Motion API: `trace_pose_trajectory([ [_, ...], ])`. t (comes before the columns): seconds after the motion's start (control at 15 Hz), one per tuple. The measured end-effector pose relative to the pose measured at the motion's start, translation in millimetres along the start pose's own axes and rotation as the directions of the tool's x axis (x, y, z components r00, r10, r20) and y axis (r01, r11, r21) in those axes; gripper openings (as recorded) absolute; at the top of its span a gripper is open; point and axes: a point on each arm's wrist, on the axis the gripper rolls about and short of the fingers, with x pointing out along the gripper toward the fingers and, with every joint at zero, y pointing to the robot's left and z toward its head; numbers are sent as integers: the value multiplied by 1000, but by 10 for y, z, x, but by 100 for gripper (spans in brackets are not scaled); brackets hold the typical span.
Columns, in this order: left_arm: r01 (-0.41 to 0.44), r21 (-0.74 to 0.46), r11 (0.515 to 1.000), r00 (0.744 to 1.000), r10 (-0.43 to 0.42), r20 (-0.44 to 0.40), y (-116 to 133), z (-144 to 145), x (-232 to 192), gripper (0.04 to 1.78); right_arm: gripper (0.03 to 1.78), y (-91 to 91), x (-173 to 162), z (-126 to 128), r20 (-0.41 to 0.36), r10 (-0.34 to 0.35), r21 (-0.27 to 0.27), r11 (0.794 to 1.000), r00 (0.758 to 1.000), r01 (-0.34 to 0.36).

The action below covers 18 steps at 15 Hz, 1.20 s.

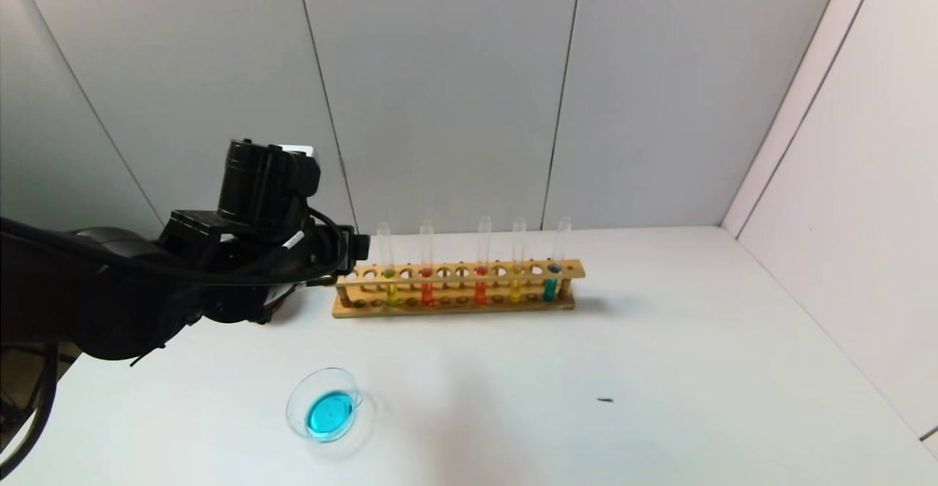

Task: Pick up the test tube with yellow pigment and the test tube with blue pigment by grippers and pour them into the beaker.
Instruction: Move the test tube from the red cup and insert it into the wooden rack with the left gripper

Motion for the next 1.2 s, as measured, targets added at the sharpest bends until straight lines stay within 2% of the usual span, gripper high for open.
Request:
trace_pose_trajectory([
  [0.47, 51, 6, 999, 999, -51, 19, -266, -193, 190, 175, 174, 0, 0, 0, 0, 0, 0, 1000, 1000, 0],
  [0.8, 45, 18, 999, 999, -46, 25, -497, -326, 465, 175, 174, 0, 0, 0, 0, 0, 0, 1000, 1000, 0],
  [1.2, 15, 6, 1000, 999, -15, 32, -506, -290, 709, 175, 174, 0, 0, 0, 0, 0, 0, 1000, 1000, 0],
])
